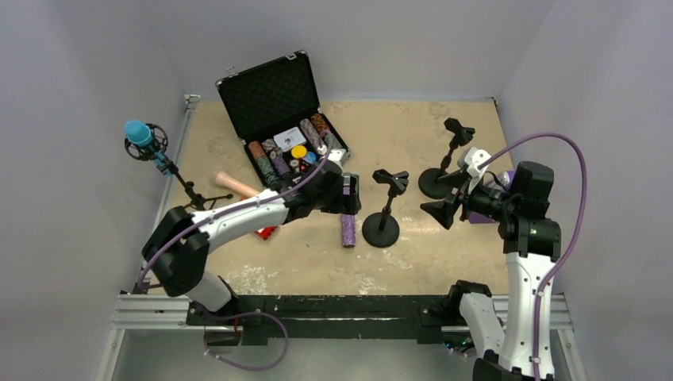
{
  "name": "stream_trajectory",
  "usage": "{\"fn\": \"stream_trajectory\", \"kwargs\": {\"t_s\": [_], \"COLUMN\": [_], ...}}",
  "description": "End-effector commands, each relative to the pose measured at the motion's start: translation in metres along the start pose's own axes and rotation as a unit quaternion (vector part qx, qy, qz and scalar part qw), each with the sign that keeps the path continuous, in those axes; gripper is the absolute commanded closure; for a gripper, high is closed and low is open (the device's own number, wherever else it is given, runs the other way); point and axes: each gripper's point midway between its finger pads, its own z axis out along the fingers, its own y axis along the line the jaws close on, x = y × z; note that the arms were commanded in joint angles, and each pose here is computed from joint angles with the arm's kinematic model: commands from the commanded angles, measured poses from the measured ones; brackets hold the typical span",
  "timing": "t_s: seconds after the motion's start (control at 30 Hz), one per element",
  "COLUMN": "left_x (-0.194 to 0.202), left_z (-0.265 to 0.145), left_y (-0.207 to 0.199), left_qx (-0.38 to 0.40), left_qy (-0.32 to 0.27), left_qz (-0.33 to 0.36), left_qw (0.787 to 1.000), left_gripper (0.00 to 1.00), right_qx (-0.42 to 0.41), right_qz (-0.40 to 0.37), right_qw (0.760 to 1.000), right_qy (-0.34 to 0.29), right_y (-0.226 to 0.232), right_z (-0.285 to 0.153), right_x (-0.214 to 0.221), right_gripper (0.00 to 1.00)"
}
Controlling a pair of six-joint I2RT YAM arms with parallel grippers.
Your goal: Attach the microphones to the stand
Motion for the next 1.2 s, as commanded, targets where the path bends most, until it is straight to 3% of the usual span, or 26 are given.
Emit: {"fn": "stream_trajectory", "kwargs": {"t_s": [0.0,0.2,0.63,0.7,0.77,0.83,0.87,1.17], "left_x": [0.012,0.025,0.047,0.049,0.048,0.041,0.036,0.005], "left_z": [0.020,0.052,0.092,0.092,0.089,0.082,0.076,-0.024], "left_y": [0.006,0.019,0.044,0.045,0.043,0.040,0.036,0.016], "left_qx": [-0.056,-0.106,-0.187,-0.188,-0.180,-0.168,-0.157,-0.012], "left_qy": [0.059,0.093,0.161,0.164,0.163,0.153,0.142,-0.006], "left_qz": [-0.040,-0.027,0.001,0.003,0.010,0.017,0.020,0.053], "left_qw": [0.996,0.990,0.969,0.968,0.970,0.974,0.977,0.999], "left_gripper": [0.09,0.12,0.45,0.54,0.72,0.93,0.98,1.00], "right_qx": [0.029,0.017,0.007,0.006,0.004,0.004,0.004,0.002], "right_qz": [-0.002,0.007,0.010,0.009,0.009,0.006,0.003,-0.023], "right_qw": [1.000,1.000,1.000,1.000,1.000,1.000,1.000,1.000], "right_qy": [-0.005,-0.008,-0.013,-0.015,-0.014,-0.013,-0.012,0.008], "right_y": [-0.012,-0.012,-0.009,-0.009,-0.008,-0.007,-0.006,0.003], "right_z": [0.000,0.004,0.006,0.006,0.005,0.004,0.003,-0.011], "right_x": [-0.002,0.004,0.003,0.002,0.001,0.000,-0.001,-0.017], "right_gripper": [0.16,0.16,0.16,0.16,0.16,0.16,0.16,0.17]}}
